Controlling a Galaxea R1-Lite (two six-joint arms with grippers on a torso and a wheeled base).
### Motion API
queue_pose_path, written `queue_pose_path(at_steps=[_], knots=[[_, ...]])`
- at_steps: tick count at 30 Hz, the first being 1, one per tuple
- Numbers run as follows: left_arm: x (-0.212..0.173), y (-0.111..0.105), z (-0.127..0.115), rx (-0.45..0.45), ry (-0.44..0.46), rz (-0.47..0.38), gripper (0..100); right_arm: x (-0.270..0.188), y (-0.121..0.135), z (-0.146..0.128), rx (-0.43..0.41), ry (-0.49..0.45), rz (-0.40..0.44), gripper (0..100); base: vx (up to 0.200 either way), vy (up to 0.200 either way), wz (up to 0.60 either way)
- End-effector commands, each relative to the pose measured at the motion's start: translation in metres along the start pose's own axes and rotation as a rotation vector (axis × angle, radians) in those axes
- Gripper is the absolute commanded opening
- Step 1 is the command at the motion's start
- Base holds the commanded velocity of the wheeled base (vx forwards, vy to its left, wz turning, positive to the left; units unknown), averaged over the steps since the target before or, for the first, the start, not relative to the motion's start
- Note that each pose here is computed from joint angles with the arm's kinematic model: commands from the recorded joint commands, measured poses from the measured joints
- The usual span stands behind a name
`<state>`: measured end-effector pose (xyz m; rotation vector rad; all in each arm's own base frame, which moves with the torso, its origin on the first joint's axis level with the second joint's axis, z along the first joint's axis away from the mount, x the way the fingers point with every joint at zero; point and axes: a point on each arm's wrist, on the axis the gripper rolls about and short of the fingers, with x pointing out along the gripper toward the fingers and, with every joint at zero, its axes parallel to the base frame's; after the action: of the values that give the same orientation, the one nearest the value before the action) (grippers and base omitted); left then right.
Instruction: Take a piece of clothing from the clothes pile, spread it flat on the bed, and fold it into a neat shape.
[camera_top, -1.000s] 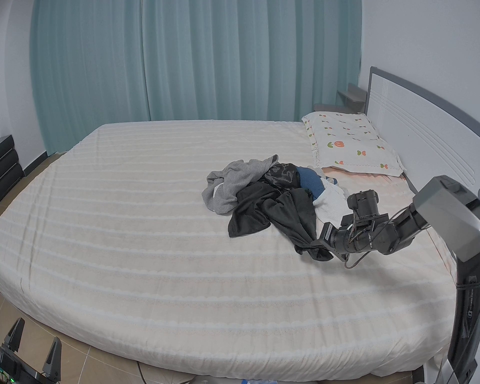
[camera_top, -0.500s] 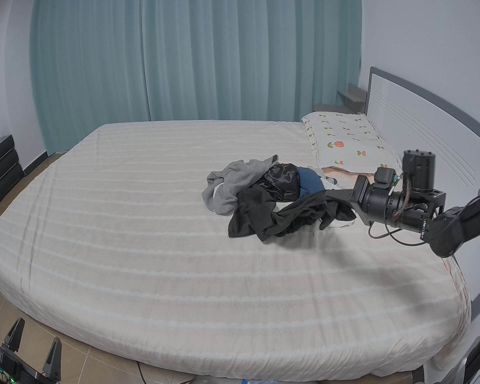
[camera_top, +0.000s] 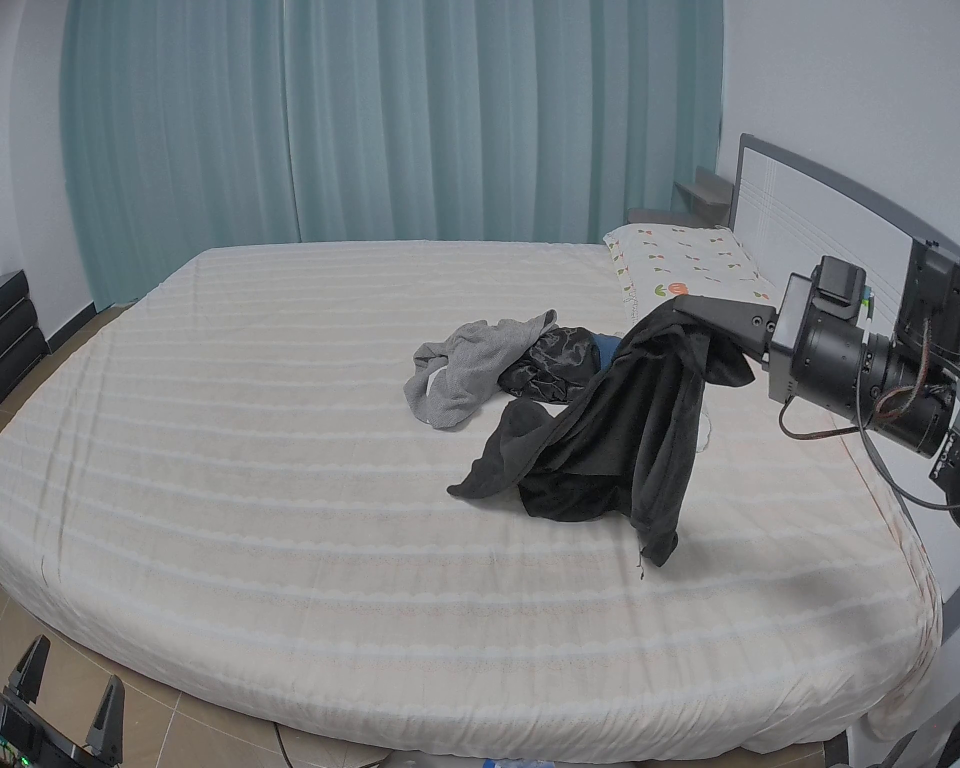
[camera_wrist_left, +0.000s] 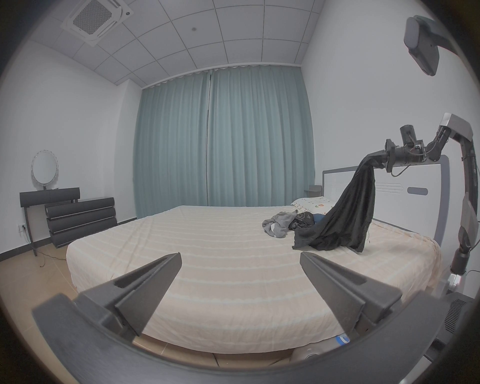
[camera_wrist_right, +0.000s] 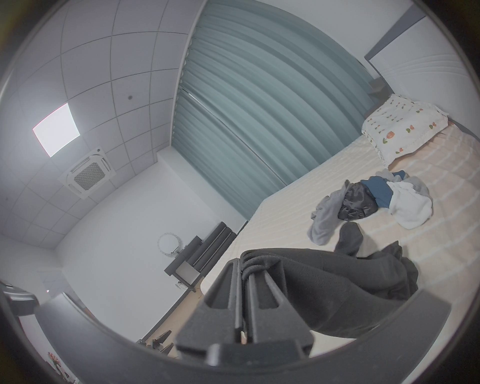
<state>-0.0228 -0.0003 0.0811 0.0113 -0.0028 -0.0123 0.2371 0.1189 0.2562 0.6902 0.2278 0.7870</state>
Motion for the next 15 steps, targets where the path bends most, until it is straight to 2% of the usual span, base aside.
queue_pose_path(at_steps=[1, 2, 3, 4, 6, 8, 9, 10, 11, 15], knots=[[-0.002, 0.0, 0.004, -0.02, -0.043, 0.003, 100, -0.008, 0.009, 0.004, -0.011, -0.019, 0.025, 0, 0.0, 0.0, 0.0], [-0.012, 0.001, 0.049, -0.13, -0.216, -0.012, 100, -0.008, 0.009, 0.002, -0.009, -0.015, 0.023, 0, 0.0, 0.0, 0.0], [-0.014, 0.001, 0.061, -0.164, -0.246, -0.024, 100, -0.008, 0.009, 0.002, -0.008, -0.012, 0.024, 0, 0.0, 0.0, 0.0], [-0.01, 0.0, 0.081, -0.215, -0.237, -0.053, 100, -0.008, 0.008, 0.001, -0.007, -0.007, 0.022, 0, 0.0, 0.0, 0.0], [0.001, -0.001, 0.084, -0.182, -0.164, -0.088, 100, -0.007, 0.007, 0.0, -0.006, -0.005, 0.021, 0, 0.0, 0.0, 0.0], [0.015, -0.002, 0.078, -0.14, -0.053, -0.142, 100, -0.007, 0.006, 0.0, -0.001, -0.002, 0.018, 0, 0.0, 0.0, 0.0], [0.021, -0.002, 0.072, -0.135, 0.01, -0.161, 100, -0.007, 0.005, 0.0, -0.002, -0.001, 0.015, 0, 0.0, 0.0, 0.0], [0.025, -0.003, 0.071, -0.136, 0.035, -0.172, 100, -0.006, 0.004, -0.001, 0.0, 0.001, 0.013, 0, 0.0, 0.0, 0.0], [0.034, -0.003, 0.066, -0.143, 0.119, -0.199, 100, -0.007, 0.004, -0.001, 0.001, 0.0, 0.011, 0, 0.0, 0.0, 0.0], [0.061, -0.005, 0.063, -0.164, 0.294, -0.256, 100, -0.01, 0.004, 0.001, -0.002, -0.009, 0.009, 0, 0.0, 0.0, 0.0]])
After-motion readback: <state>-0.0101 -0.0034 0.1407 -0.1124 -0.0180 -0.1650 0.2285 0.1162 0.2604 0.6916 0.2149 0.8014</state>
